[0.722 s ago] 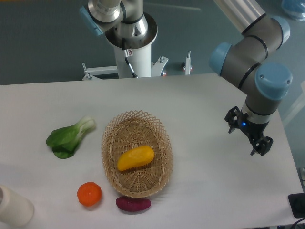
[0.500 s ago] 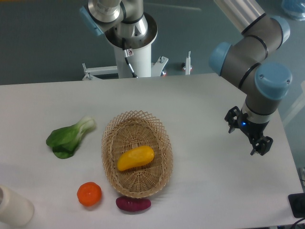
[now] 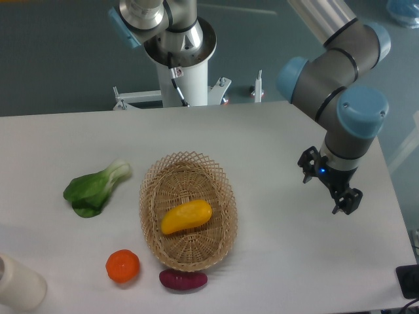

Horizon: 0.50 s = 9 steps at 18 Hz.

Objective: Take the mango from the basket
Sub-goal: 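Move the open gripper over the yellow mango in the wicker basket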

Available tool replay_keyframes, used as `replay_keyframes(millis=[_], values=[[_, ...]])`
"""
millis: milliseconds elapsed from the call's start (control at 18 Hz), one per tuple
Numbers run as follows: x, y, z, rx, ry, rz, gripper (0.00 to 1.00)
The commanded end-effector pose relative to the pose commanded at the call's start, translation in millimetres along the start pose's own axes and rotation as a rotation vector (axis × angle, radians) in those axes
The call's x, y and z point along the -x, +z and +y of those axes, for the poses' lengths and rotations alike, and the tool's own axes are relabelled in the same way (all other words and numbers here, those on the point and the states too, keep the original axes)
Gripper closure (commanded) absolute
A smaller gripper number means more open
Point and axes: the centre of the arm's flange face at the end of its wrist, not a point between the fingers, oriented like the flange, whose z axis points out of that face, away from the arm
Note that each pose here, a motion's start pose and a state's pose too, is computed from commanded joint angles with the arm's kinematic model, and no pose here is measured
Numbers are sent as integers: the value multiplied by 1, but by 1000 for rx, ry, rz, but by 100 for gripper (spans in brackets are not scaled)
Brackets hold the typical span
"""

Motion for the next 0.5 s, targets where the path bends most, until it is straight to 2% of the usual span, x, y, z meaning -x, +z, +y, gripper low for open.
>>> replay_keyframes(millis=[278,500], values=[[-20,2,-48,-9,-42,17,0],[-58,13,-90,-9,-75,53,0]])
